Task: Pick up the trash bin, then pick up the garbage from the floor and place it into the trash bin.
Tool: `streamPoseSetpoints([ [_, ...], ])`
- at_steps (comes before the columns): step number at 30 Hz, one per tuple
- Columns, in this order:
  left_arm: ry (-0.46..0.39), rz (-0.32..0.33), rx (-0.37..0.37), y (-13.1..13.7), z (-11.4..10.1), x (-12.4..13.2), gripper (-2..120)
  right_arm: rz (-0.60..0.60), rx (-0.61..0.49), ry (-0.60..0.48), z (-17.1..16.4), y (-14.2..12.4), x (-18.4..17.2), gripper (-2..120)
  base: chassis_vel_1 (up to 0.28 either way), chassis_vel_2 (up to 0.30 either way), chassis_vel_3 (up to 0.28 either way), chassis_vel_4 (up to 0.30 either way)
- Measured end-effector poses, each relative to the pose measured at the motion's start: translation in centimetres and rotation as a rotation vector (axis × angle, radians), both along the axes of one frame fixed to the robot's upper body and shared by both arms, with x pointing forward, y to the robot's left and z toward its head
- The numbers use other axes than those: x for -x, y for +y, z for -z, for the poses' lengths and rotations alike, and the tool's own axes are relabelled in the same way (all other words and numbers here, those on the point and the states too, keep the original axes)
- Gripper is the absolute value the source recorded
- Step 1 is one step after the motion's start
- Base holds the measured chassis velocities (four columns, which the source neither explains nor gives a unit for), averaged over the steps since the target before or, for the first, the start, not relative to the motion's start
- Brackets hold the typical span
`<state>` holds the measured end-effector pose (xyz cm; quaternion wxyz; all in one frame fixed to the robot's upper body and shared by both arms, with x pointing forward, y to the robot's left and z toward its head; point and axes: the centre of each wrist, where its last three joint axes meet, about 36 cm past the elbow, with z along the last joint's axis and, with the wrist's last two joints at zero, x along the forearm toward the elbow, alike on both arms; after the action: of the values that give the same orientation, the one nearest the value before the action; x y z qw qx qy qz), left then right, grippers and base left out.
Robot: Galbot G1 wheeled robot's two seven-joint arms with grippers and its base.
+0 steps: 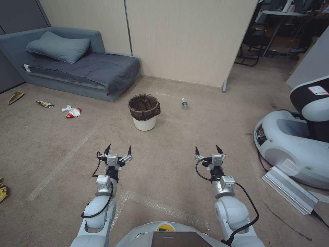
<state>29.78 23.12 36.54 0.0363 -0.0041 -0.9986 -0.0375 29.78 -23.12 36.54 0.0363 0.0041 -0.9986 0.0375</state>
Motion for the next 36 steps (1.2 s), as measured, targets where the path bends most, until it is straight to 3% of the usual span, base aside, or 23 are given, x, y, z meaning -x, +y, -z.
streamPoseSetpoints([
  [3, 0.003, 0.000, -0.001, 0.0, 0.0, 0.0, 100, 0.008, -0.001, 0.001, 0.0, 0.0, 0.1, 100, 0.000, 0.000, 0.000, 0.000],
  [6, 0.057, -0.027, -0.023, 1.2, -0.9, 0.9, 100, 0.160, 0.001, 0.008, -0.6, -0.2, 2.3, 100, 0.000, 0.000, 0.000, 0.000],
  [8, 0.090, -0.038, -0.033, 1.7, -1.4, 1.4, 100, 0.183, 0.007, 0.010, -0.6, -0.2, 2.7, 100, 0.000, 0.000, 0.000, 0.000],
  [15, 0.242, -0.098, -0.102, 4.1, -4.6, 3.8, 100, 0.162, 0.037, -0.005, -0.8, -0.4, 2.9, 100, 0.000, 0.000, 0.000, 0.000],
  [18, 0.255, -0.099, -0.103, 4.1, -4.8, 3.9, 100, 0.158, 0.039, 0.000, -0.8, -0.4, 2.9, 100, 0.000, 0.000, 0.000, 0.000],
  [25, 0.390, -0.154, -0.172, 5.6, -8.6, 5.0, 100, 0.142, 0.031, -0.004, -0.8, -0.4, 2.6, 100, 0.000, 0.000, 0.000, 0.000],
  [36, 0.398, -0.158, -0.196, 5.6, -8.8, 4.8, 100, 0.113, 0.030, -0.027, -0.9, -0.8, 2.5, 100, 0.000, 0.000, 0.000, 0.000],
])
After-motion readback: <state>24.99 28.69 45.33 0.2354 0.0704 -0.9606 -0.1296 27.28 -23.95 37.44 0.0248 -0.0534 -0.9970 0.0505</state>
